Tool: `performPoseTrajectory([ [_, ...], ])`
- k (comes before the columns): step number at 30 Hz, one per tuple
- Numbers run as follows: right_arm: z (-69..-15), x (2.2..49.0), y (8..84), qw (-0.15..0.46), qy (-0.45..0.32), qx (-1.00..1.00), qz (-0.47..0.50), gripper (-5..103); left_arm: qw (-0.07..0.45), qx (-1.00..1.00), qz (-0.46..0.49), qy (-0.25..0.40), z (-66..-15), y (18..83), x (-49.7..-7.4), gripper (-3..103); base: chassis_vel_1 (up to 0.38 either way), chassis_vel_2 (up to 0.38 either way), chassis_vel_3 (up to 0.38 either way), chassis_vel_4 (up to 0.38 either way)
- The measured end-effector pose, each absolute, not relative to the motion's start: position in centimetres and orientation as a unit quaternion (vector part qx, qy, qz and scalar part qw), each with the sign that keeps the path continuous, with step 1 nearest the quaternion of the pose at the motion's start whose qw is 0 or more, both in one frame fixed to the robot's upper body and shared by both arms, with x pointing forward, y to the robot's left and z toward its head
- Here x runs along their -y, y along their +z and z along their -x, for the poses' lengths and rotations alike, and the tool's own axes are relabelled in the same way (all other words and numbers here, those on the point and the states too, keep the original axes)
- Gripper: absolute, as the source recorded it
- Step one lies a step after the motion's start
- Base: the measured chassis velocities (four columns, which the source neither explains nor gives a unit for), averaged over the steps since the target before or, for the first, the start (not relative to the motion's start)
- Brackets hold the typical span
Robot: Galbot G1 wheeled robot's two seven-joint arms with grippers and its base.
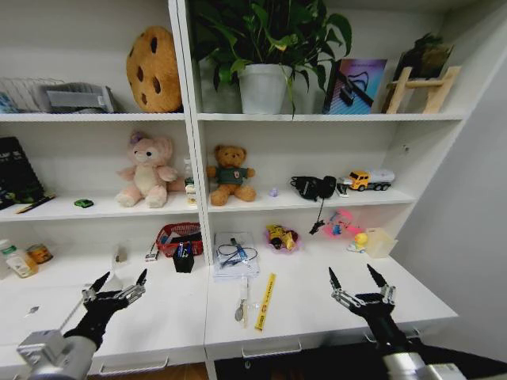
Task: Organize the objects on the table.
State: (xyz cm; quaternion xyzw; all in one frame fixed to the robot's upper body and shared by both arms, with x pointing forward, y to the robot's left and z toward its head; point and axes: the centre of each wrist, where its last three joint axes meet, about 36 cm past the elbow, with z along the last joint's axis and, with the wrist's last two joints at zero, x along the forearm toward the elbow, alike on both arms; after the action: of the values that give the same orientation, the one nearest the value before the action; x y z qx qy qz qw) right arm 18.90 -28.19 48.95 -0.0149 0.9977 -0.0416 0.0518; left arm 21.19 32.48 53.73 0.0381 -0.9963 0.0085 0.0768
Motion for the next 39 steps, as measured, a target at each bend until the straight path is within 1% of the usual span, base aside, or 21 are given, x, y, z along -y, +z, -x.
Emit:
performPoseTrajectory([
  [39, -19.09, 28.37, 48.58, 0.044, -0.045, -0.998, 0.006, 100, 0.077, 0.996, -0.038, 0.008, -21.19, 53.73, -32.47, 100, 0.000, 0.000, 0.000, 0.000],
])
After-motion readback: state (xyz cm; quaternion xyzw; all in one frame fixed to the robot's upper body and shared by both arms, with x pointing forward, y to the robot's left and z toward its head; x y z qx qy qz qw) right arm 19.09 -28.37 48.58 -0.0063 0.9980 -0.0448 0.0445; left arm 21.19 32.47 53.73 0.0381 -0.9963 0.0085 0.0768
